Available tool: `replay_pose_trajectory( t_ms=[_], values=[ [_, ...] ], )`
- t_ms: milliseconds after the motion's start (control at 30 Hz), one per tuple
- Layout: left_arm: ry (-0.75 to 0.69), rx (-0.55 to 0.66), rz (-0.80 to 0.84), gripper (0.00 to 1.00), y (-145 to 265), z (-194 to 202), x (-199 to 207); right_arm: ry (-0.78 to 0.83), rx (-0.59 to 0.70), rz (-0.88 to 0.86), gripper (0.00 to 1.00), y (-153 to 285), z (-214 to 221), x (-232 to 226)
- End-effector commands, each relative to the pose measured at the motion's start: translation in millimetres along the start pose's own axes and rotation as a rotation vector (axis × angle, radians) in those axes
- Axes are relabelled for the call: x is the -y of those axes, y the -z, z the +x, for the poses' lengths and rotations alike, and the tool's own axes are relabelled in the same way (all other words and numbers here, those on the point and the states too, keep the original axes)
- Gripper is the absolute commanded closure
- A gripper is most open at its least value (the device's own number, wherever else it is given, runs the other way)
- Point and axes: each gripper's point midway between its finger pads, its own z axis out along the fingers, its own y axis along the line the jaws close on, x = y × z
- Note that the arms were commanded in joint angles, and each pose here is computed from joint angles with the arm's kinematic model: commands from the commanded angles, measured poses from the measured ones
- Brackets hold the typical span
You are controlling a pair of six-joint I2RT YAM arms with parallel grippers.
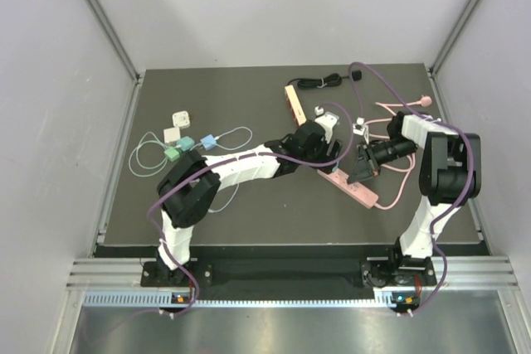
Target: Pull the plug off the socket
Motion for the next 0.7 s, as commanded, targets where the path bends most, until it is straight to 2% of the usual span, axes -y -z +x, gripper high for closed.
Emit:
replay_pose_trajectory(
  t_ms=[0,400,667],
  values=[
    [-0.038,0.028,-0.011,0.21,-3.6,-17.5,6.1,-0.051,0.035,0.007,1.0,0.5,-7.6,9.3],
    [-0.074,-0.014,0.03,0.21,-14.9,-9.7,22.6,-0.176,-0.005,0.061,1.0,-8.1,4.1,40.3],
    [-0.102,-0.095,-0.051,0.31,-28.8,1.3,11.9,-0.248,-0.022,0.108,1.0,-13.2,12.6,59.6]
  ],
)
